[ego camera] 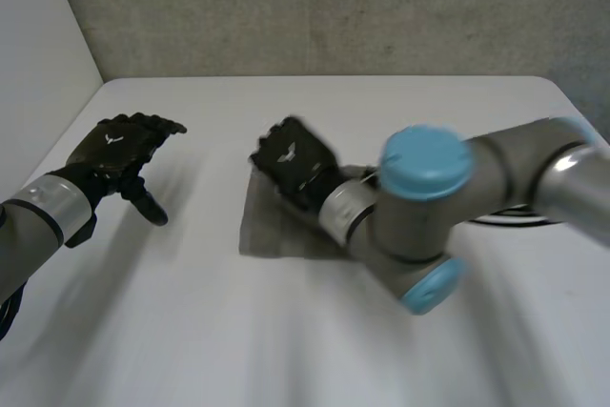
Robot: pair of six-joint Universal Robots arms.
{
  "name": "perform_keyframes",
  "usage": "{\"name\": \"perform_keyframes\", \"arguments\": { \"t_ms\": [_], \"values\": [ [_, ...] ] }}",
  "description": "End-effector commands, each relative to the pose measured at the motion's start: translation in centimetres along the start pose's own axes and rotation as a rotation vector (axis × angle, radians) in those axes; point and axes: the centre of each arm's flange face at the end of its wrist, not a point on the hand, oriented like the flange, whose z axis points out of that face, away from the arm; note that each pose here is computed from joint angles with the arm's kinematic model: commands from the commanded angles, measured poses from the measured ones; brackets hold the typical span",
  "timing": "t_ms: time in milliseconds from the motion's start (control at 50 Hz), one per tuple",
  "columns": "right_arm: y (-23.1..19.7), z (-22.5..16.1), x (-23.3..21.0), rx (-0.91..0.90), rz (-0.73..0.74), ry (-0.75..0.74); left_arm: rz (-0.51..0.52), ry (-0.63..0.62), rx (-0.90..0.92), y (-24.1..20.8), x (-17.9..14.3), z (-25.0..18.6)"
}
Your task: Fold the towel.
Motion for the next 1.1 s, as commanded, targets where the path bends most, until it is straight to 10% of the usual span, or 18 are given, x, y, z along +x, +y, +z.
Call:
{"name": "perform_keyframes", "arguments": {
  "t_ms": [20,300,600,1100],
  "values": [
    [1.9,0.4,-1.6,-0.117,-0.05,-0.049,-0.023,-0.001,0.009,-0.1,0.0,0.1],
    [-1.1,-3.9,8.4,-0.105,0.283,0.138,-0.031,0.047,0.046,-1.4,1.7,0.3],
    [10.3,-12.0,7.8,-0.471,0.347,0.159,-0.053,0.092,0.032,-1.0,3.4,-0.1],
    [7.7,-9.2,12.7,-0.277,0.309,0.292,-0.053,0.097,0.033,-1.1,3.7,-0.2]
  ]
}}
